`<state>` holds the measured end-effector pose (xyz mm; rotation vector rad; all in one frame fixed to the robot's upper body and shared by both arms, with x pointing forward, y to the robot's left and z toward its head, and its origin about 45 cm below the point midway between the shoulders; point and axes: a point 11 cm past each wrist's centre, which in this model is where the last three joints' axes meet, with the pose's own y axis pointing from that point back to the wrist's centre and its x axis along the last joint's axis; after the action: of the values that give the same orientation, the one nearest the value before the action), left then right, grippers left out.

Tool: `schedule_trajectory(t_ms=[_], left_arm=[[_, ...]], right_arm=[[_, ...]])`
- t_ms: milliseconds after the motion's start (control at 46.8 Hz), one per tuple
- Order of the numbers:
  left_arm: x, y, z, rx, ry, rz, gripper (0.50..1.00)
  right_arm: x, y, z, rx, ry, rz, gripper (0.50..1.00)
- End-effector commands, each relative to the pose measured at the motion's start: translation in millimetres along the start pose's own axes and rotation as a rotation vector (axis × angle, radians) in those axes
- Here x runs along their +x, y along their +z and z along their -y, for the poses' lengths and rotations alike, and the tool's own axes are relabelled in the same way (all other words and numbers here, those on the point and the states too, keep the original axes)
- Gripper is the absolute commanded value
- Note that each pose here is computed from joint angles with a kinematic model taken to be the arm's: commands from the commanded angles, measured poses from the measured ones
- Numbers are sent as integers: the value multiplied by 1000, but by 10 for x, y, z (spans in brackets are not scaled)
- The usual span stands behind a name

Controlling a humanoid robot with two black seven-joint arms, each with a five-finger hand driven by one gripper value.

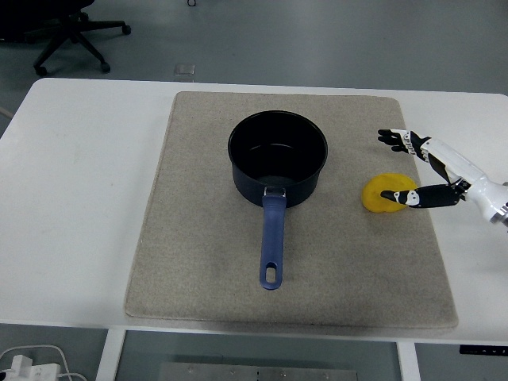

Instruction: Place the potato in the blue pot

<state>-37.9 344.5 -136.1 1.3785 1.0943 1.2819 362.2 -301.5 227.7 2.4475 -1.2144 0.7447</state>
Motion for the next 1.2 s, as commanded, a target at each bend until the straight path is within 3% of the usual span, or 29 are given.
schedule_trajectory(t_ms=[0, 321, 748, 1175], left_arm=[[0, -1, 0, 0, 0, 0, 996], [0, -1, 0, 0, 0, 0, 996], [0, -1, 0, 0, 0, 1, 996], [0, -1, 0, 0, 0, 0, 996]], right_arm=[[-28, 8, -2, 0, -7, -5, 901], [-189, 164, 14, -28, -34, -41, 901], [-112, 403, -70, -82, -31, -208, 901], [-95, 397, -68, -80, -28, -216, 901]])
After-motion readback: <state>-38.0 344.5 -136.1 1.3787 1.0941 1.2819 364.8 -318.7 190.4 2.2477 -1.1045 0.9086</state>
